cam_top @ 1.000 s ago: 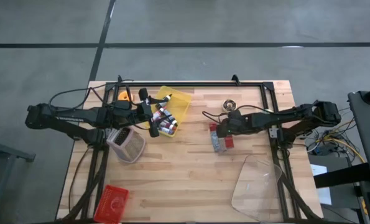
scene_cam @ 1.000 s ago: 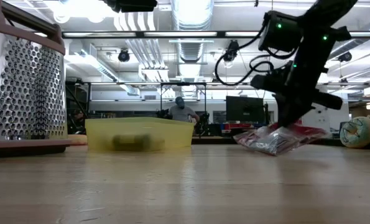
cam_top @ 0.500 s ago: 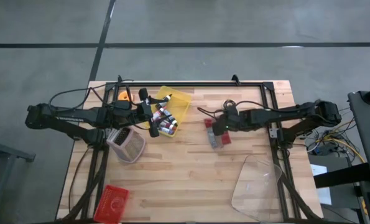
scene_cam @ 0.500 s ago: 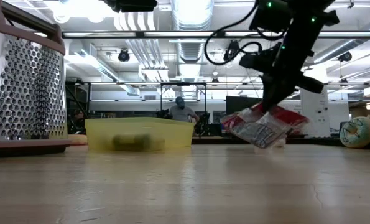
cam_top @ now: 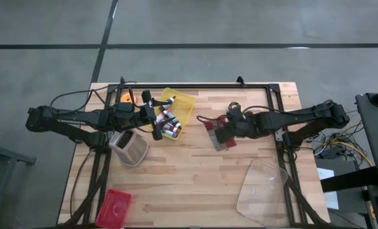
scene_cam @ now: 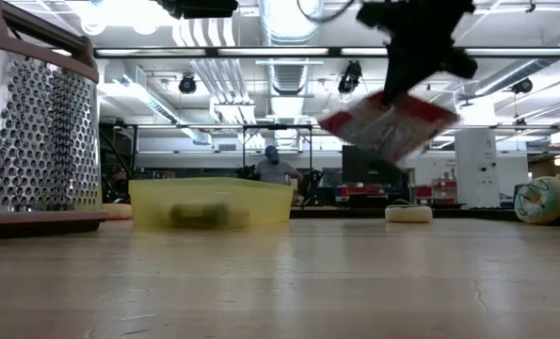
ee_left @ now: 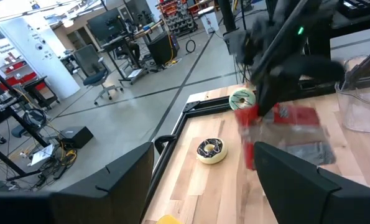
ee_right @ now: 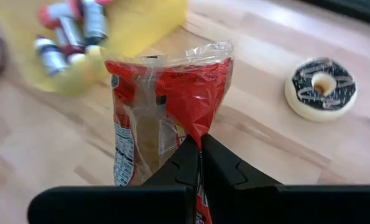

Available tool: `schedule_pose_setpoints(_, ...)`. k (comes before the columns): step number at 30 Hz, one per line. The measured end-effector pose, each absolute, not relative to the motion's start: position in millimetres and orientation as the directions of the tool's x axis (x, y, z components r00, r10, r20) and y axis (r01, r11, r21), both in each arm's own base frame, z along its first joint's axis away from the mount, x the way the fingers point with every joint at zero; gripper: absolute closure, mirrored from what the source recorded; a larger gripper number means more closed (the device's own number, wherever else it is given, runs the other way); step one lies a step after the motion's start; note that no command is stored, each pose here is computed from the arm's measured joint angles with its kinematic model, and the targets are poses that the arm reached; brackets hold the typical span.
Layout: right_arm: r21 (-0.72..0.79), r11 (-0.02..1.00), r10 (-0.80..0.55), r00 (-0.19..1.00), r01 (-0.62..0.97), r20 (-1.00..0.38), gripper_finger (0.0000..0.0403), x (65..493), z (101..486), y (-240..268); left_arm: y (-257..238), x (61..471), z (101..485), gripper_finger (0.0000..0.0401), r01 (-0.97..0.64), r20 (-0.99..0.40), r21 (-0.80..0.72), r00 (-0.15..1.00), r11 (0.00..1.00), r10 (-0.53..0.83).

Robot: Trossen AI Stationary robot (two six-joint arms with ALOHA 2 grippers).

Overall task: Pick & Place Food Item
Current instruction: Put the red popcorn bag into the transparent bin

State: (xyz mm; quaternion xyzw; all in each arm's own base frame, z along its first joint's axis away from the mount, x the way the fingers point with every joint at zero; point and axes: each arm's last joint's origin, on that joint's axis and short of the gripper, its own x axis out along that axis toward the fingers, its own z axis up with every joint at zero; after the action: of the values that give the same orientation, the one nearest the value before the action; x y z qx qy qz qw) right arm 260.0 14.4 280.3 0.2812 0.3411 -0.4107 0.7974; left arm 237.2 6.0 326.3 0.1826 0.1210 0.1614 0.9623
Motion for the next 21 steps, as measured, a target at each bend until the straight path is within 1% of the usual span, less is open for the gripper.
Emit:
schedule_pose_setpoints(4, 0.170, 0.556, -0.473, 0.478, 0.814, -0.740, 0.0394, 259.1, 302.4, 32.9, 6.1, 237.2, 326.3, 0.0121, -0.267, -0.174, 0.391, 0.918, 0.881, 0.355)
schedule_pose_setpoints(12, 0.185, 0.677, -0.468, 0.611, 0.712, -0.638, 0.0394, 250.6, 345.9, 80.9, 6.0, 237.2, 326.3, 0.0121, -0.266, -0.174, 0.391, 0.919, 0.881, 0.355)
schedule_pose_setpoints(16, 0.172, 0.764, -0.404, 0.669, 0.621, -0.623, 0.0394, 244.8, 359.1, 103.8, 6.0, 237.2, 326.2, 0.0121, -0.266, -0.174, 0.391, 0.919, 0.881, 0.355)
schedule_pose_setpoints(21, 0.183, 0.836, -0.277, 0.686, 0.517, -0.672, 0.0394, 233.5, 369.7, 131.4, 6.0, 237.2, 326.3, 0.0121, -0.267, -0.174, 0.390, 0.919, 0.881, 0.355)
